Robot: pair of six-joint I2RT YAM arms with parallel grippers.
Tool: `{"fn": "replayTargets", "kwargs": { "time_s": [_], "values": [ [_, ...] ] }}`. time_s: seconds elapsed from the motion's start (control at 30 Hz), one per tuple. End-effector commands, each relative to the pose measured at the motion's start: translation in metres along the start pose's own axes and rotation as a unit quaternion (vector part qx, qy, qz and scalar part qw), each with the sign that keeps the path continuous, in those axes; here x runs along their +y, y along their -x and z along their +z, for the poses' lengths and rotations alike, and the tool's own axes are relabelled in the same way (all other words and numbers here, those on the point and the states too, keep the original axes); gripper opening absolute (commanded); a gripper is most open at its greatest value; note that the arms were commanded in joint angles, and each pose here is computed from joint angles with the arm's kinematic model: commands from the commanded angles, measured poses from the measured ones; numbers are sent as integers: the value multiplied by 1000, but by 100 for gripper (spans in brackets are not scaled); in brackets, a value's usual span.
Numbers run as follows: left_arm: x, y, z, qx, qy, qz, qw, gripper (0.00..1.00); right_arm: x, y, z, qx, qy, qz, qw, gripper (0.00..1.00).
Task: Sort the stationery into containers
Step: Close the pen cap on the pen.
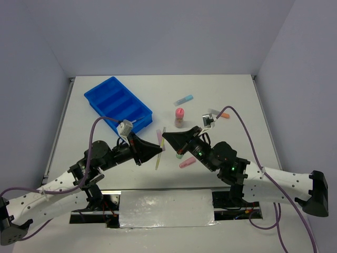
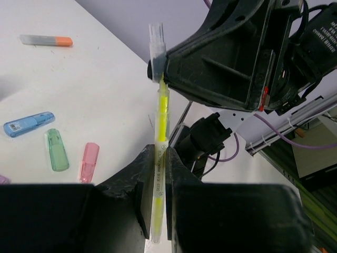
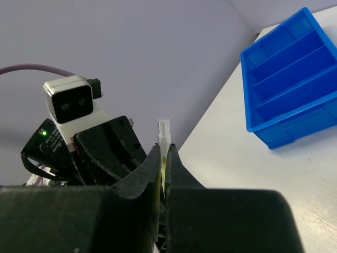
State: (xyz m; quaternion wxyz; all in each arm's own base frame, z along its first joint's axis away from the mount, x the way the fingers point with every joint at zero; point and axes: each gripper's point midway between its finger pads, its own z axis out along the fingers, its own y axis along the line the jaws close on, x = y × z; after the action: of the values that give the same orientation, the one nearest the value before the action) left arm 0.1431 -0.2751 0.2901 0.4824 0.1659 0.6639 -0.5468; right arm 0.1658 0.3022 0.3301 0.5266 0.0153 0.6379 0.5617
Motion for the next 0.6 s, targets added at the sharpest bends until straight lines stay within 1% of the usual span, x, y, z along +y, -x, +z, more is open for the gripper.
{"fn": "replayTargets", "kwargs": {
  "time_s": [0.0, 0.13, 0.57],
  "values": [
    [-11, 29, -2, -58, -13, 4, 998, 0, 6, -1, 0, 3, 5, -11, 1000, 0],
    [-10, 31, -3, -64, -7, 3, 998, 0, 5, 1, -1, 2, 0, -17, 1000, 0],
    [-10, 43, 0, -82, 3, 9, 997, 0, 14, -10, 0, 18, 17, -20, 999, 0]
  ]
}}
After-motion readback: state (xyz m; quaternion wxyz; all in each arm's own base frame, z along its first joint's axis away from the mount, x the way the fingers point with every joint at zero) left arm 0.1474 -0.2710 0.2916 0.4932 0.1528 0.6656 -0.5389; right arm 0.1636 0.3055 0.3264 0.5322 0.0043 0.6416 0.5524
